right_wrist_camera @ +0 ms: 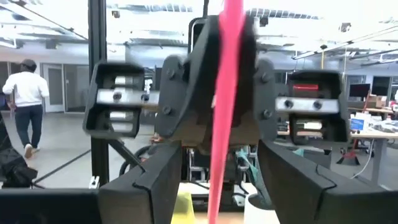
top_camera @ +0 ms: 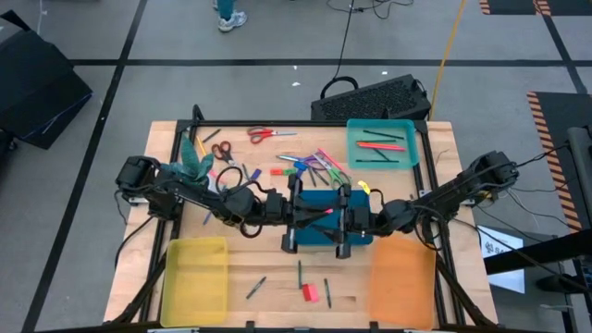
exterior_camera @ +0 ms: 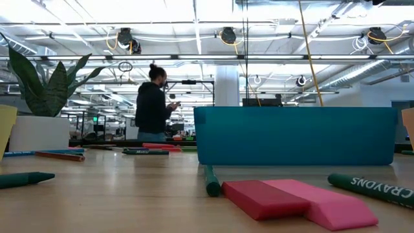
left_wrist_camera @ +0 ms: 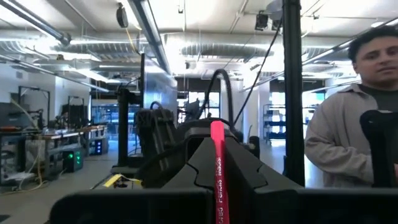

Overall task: Sort crayons/erasers/pens/pencils in bins
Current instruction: Put the pink pencil into the green bin

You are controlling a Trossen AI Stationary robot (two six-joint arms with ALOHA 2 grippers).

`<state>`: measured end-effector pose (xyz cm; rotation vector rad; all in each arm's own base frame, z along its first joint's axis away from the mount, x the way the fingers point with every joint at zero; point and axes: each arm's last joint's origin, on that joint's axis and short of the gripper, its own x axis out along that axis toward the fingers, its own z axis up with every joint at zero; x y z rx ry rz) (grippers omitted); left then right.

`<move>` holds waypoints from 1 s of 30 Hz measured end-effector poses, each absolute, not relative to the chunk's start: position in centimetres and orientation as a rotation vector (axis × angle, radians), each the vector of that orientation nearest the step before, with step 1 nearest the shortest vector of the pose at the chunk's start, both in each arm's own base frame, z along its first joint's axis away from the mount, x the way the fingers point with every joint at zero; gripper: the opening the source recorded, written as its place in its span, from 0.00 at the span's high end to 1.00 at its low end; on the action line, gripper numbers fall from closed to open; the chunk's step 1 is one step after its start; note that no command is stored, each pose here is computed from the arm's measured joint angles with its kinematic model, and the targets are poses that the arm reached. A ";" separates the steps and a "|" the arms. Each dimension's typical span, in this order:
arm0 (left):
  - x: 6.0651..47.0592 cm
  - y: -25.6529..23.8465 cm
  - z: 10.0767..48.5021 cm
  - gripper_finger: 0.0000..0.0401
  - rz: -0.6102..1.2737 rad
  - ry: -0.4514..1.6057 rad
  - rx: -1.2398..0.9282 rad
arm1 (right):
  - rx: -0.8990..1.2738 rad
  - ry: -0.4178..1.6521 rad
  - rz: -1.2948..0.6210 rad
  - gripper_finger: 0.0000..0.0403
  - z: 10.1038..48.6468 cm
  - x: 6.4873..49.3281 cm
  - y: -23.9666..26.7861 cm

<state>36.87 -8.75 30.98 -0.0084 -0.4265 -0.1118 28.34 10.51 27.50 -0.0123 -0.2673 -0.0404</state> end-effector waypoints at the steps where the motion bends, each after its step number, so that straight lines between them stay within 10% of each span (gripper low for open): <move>1: 36.9 -8.8 31.0 0.96 -0.116 -0.426 -0.008 | -0.009 -0.274 -0.041 0.50 27.7 28.2 10.4; 20: 37.1 -7.5 31.2 0.96 -0.095 -0.452 0.002 | -0.092 -0.277 -0.088 0.90 28.3 28.1 9.4; 30: 37.1 -7.3 31.3 0.94 -0.094 -0.458 0.007 | -0.113 -0.279 -0.093 0.96 28.3 28.2 9.2</move>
